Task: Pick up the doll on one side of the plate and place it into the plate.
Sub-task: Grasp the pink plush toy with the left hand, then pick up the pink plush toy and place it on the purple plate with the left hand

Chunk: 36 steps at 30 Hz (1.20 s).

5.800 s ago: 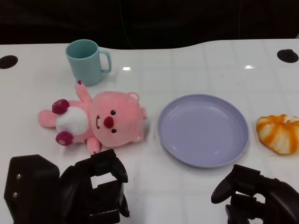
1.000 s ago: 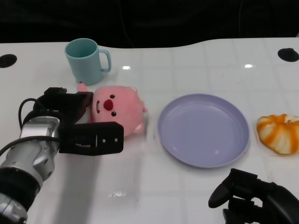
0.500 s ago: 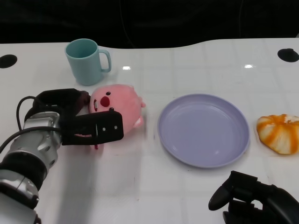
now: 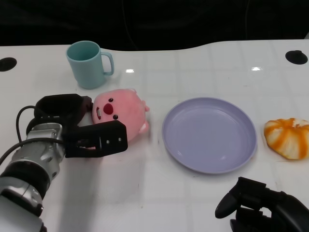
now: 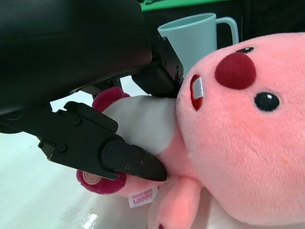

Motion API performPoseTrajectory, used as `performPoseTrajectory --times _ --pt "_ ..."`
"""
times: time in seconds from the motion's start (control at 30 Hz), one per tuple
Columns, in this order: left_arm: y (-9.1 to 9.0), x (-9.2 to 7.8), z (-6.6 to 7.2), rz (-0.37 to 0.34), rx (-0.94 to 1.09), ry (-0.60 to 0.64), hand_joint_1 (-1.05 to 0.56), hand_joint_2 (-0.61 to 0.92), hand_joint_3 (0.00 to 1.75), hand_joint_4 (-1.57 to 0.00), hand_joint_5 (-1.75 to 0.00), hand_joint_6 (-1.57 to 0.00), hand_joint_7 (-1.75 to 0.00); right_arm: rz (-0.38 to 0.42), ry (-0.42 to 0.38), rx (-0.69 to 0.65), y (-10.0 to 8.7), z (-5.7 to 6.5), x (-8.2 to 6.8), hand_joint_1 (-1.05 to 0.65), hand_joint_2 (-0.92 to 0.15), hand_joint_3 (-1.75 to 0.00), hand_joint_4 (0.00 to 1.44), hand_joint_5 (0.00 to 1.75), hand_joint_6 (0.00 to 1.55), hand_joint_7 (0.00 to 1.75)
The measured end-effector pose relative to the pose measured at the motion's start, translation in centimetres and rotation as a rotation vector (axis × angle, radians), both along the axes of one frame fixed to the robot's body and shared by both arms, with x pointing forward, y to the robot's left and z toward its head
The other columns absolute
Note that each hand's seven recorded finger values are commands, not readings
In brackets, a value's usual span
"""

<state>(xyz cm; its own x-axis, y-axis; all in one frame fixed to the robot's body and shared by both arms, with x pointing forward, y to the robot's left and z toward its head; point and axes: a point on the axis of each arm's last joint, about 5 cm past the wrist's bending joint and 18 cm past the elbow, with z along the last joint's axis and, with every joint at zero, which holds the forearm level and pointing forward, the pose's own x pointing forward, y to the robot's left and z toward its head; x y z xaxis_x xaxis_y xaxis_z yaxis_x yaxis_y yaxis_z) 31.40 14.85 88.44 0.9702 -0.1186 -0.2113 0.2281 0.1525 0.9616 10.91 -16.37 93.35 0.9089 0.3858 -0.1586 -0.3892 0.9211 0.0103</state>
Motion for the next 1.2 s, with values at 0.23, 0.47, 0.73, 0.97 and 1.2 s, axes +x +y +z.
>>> performPoseTrajectory --times 0.23,0.47,0.73,0.97,1.2 --pt "0.5 -0.9 -1.0 -0.022 -0.066 -0.09 -0.21 0.92 0.3 -0.83 -1.75 -0.61 -1.74 0.0 0.001 0.0 0.0 0.0 0.0 -0.07 -0.63 -1.1 0.64 1.75 0.52 1.39" --pt "1.1 -1.3 -1.3 -0.044 -0.136 -0.151 -0.2 0.76 0.52 -0.87 -1.75 -0.64 -1.75 -0.002 0.012 0.0 0.0 0.0 0.0 -0.07 -0.65 -1.09 0.64 1.75 0.52 1.39" --pt "1.1 -1.7 -1.1 -0.048 -0.223 -0.162 -0.17 0.69 0.67 -0.87 -1.75 -0.67 -1.75 -0.005 0.013 0.0 0.0 0.0 0.0 -0.1 -0.65 -1.07 0.66 1.75 0.52 1.39" --pt "1.5 -2.3 -0.1 -0.041 -0.301 -0.148 -0.14 0.58 0.89 -0.87 -1.75 -0.68 -1.75 -0.008 0.014 -0.001 0.0 0.0 0.0 -0.08 -0.66 -1.06 0.65 1.75 0.52 1.39" --pt "1.5 -2.7 1.9 -0.012 -0.4 -0.188 -0.13 0.51 1.09 -0.92 -1.75 -0.74 -1.75 -0.006 0.013 -0.001 0.0 0.0 0.0 -0.07 -0.66 -1.05 0.64 1.75 0.51 1.38"
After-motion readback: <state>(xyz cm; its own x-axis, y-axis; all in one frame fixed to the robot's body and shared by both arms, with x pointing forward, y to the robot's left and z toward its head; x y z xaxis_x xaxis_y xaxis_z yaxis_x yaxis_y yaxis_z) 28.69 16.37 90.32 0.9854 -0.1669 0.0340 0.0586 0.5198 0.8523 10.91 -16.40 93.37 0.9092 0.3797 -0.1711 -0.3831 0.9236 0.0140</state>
